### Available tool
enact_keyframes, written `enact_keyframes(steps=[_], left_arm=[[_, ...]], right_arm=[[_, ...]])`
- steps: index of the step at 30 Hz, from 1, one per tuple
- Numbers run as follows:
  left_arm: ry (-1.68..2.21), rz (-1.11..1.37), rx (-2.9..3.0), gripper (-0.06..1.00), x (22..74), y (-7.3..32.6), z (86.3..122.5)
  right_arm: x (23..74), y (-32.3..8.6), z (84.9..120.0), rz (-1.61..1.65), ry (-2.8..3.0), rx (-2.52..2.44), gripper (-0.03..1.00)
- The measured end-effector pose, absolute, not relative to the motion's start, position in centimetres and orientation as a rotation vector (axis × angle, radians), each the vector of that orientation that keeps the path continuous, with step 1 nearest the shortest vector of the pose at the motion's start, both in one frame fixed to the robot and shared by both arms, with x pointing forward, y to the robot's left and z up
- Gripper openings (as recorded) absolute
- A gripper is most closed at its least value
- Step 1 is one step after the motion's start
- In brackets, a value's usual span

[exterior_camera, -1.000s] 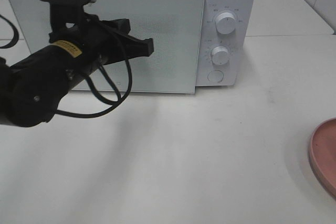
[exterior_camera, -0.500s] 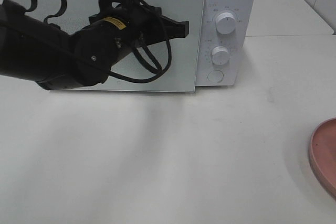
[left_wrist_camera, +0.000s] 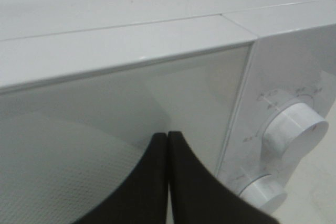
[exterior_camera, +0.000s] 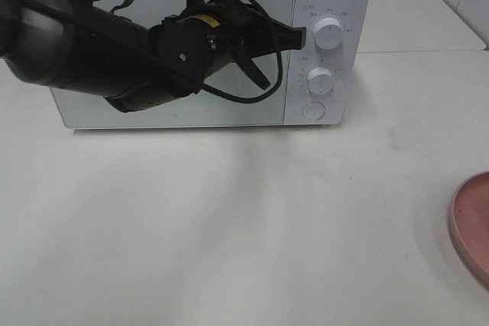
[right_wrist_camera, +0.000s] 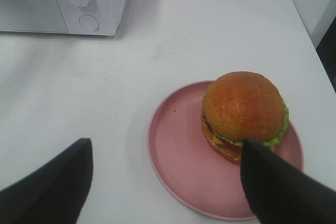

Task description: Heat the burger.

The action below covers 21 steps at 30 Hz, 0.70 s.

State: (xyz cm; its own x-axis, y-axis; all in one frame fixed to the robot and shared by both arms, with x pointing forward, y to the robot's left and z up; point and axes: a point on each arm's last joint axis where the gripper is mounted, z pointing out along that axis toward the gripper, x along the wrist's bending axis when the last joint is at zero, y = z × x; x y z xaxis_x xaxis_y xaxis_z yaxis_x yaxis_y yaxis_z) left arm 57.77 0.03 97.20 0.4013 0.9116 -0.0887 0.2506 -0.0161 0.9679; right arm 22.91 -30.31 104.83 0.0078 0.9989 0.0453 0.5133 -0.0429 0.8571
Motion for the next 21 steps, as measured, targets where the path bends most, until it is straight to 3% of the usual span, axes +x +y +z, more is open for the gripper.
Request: enact_keyframes(steps=[13,21], left_arm=[[1.061,0.702,1.584,0.0,57.5,-0.5,97.6],[0.959,0.731,1.669,0.0,53.9,-0.1,98.6]], right_arm=[[22.9,-30.3,104.8,0.942,1.577,1.631,0.75],[22.9,-30.3,104.8,0.942,1.577,1.631,0.75]])
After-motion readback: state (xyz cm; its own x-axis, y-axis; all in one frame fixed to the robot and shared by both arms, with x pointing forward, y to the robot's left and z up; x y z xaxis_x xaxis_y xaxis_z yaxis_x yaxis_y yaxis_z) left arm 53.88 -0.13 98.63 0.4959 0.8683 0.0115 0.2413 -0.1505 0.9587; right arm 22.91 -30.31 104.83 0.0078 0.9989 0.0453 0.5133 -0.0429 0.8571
